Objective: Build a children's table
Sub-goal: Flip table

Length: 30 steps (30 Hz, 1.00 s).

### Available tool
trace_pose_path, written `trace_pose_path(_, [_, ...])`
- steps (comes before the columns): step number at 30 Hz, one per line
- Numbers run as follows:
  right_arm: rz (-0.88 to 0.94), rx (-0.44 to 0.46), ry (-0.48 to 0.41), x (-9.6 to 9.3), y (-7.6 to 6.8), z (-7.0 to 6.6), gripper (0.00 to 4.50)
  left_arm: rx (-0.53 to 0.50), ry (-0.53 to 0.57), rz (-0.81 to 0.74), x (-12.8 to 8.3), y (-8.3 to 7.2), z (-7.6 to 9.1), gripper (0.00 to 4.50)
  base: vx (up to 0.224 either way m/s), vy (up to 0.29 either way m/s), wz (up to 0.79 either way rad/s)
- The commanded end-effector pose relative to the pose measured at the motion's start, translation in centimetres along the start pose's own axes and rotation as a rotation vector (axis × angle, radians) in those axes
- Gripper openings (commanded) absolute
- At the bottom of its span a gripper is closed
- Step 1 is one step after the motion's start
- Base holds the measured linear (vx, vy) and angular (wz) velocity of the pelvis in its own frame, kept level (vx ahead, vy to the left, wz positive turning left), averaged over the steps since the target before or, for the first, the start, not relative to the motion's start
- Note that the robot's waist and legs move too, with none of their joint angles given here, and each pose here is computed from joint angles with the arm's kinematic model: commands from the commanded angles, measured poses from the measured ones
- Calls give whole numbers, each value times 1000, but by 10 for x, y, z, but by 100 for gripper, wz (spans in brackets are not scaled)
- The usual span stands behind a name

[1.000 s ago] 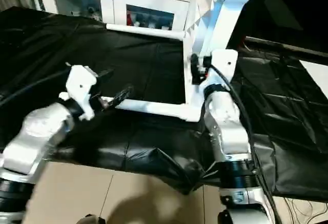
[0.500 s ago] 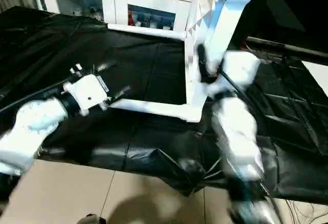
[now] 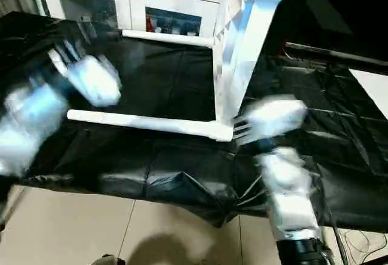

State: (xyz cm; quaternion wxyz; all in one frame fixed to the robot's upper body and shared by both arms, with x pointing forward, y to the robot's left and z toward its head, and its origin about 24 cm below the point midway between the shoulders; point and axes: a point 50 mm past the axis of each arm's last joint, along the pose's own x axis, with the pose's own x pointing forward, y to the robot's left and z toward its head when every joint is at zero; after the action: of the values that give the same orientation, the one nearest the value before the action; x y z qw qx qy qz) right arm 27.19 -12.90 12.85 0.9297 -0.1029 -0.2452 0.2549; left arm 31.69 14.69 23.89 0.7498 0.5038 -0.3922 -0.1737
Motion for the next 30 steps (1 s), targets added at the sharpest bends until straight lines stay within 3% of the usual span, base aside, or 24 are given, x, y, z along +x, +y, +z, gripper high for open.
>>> trace_pose_path(1, [44, -12, 25, 5, 3, -3, 330, 63, 3, 22, 1, 3, -2, 426, 0, 0, 0])
trace_pose_path(4, [62, 24, -2, 15, 12, 1, 330, 191, 48, 85, 6, 14, -8, 444, 0, 0, 0])
trace_pose_path(7, [82, 20, -15, 17, 15, 3, 330, 223, 82, 117, 9, 20, -14, 444, 0, 0, 0])
trace_pose_path(10, [115, 52, -44, 21, 20, 8, 330, 261, 179, 121, 14, 29, -31, 444, 0, 0, 0])
trace_pose_path(15, [137, 67, -65, 25, 22, 14, 330, 314, 183, 133, 21, 37, -40, 444, 0, 0, 0])
trace_pose_path(30, [154, 68, -65, 24, 28, 18, 330, 333, 263, 166, 35, 51, -60, 444, 0, 0, 0])
